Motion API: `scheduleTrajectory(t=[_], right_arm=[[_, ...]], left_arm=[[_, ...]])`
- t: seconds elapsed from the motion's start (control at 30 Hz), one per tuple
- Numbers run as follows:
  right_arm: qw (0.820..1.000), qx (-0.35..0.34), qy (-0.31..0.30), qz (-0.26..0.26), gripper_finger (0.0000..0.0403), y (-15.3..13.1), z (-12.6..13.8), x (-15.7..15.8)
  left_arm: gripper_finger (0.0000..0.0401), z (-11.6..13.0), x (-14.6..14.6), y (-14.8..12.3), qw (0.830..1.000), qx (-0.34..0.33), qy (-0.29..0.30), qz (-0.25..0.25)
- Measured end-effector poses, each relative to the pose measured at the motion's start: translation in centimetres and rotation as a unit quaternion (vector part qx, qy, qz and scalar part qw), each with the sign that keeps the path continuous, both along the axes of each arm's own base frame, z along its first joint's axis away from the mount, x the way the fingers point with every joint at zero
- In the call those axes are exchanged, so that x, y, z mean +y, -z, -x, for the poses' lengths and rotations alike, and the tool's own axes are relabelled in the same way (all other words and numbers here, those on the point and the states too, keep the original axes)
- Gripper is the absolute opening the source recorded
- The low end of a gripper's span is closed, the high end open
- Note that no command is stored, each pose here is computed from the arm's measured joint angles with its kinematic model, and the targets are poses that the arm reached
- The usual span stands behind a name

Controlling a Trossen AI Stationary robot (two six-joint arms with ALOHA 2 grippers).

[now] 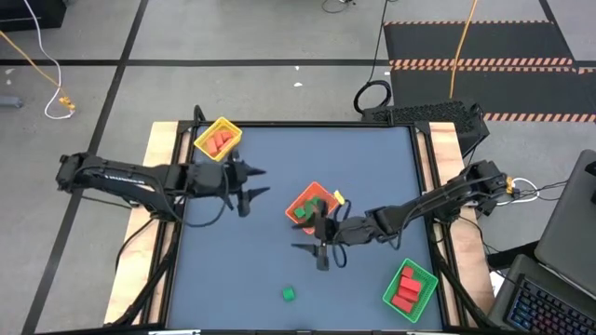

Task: Sort & place blocks by color
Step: Put the green block into the orange bin

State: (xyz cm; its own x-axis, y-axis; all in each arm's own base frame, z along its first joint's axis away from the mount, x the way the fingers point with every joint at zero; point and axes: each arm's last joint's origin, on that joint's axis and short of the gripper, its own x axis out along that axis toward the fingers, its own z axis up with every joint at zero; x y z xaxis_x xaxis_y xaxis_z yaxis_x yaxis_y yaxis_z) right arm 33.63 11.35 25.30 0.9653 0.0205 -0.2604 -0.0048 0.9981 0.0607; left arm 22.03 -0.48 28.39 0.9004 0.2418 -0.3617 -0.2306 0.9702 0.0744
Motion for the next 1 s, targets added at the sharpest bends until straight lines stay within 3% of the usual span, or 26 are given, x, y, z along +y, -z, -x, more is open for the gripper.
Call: scheduleTrajectory(t=[0.2, 0.57, 0.8, 1.0], right_arm=[[0.996, 0.074, -0.043, -0.012, 0.0215, 2.2, -1.3, 2.5], [0.982, 0.176, -0.044, -0.044, 0.0215, 5.0, -4.7, 5.9], [0.976, 0.192, -0.035, -0.099, 0.0215, 4.5, -5.6, 7.7], [0.967, 0.215, -0.021, -0.133, 0.0215, 6.2, -5.9, 9.5]], left_arm=[[0.0234, -0.3, 0.6, -1.3, 0.998, -0.064, -0.004, -0.01], [0.0234, -0.1, 0.4, -0.4, 1.0, -0.021, -0.001, 0.001], [0.0234, 0.0, 0.4, -0.3, 1.0, -0.011, -0.002, 0.002], [0.0234, 0.4, 0.2, 0.2, 1.0, 0.019, -0.001, 0.009]])
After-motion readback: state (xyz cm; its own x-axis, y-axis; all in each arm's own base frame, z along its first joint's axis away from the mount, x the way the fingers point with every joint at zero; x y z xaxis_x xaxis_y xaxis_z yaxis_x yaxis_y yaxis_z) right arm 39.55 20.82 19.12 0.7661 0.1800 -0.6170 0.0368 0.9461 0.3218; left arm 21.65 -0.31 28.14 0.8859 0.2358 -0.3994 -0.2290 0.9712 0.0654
